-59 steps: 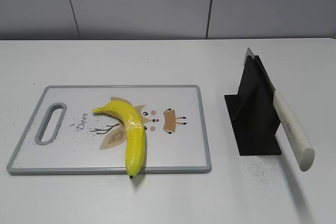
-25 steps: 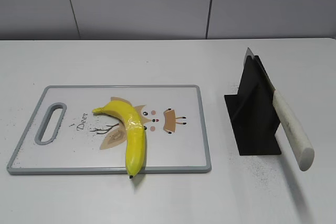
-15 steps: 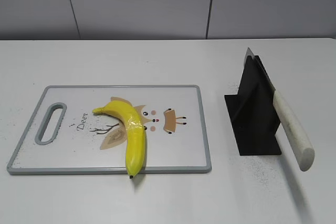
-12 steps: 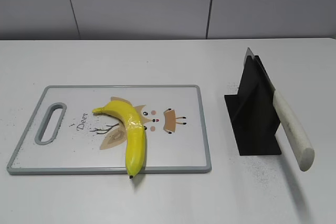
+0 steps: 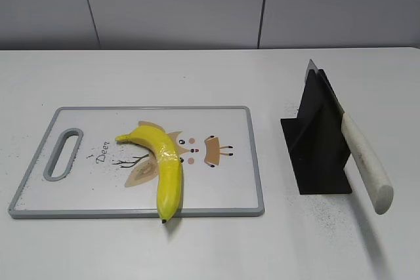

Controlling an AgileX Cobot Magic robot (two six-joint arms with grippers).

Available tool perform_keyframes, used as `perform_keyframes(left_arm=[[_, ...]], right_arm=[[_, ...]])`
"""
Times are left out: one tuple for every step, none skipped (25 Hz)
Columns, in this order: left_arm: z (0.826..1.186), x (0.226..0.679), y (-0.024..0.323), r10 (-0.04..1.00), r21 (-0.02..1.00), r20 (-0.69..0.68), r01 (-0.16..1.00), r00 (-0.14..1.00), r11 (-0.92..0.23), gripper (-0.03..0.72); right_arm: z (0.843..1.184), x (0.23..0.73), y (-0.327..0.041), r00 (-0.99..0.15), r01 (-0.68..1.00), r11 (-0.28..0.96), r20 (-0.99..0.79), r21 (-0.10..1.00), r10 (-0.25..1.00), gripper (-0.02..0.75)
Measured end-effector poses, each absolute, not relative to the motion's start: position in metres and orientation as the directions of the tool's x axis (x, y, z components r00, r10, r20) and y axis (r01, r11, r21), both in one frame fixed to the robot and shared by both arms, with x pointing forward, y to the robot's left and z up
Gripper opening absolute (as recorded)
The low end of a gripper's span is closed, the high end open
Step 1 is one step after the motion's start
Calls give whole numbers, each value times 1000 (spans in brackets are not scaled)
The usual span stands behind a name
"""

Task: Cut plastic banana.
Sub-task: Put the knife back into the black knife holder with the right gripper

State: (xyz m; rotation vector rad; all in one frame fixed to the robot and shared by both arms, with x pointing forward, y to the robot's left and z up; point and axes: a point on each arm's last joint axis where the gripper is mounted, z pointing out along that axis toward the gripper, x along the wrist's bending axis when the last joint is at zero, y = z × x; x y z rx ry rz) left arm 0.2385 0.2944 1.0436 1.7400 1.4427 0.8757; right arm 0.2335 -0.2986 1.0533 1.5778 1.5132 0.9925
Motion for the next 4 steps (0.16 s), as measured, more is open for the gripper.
perform_keyframes(left_arm=[[1044, 238, 294, 987, 849, 63, 512, 150, -132, 584], [1044, 238, 294, 987, 849, 63, 512, 150, -132, 584], [1044, 238, 294, 987, 849, 63, 512, 150, -132, 584], [1044, 238, 294, 987, 849, 63, 512, 150, -132, 584]], right_arm=[[1053, 234, -299, 13, 441, -48, 47, 896, 999, 585], [1053, 234, -299, 13, 441, -48, 47, 896, 999, 585], [1053, 234, -299, 13, 441, -48, 47, 896, 999, 585], [1053, 234, -299, 13, 441, -48, 47, 896, 999, 585]])
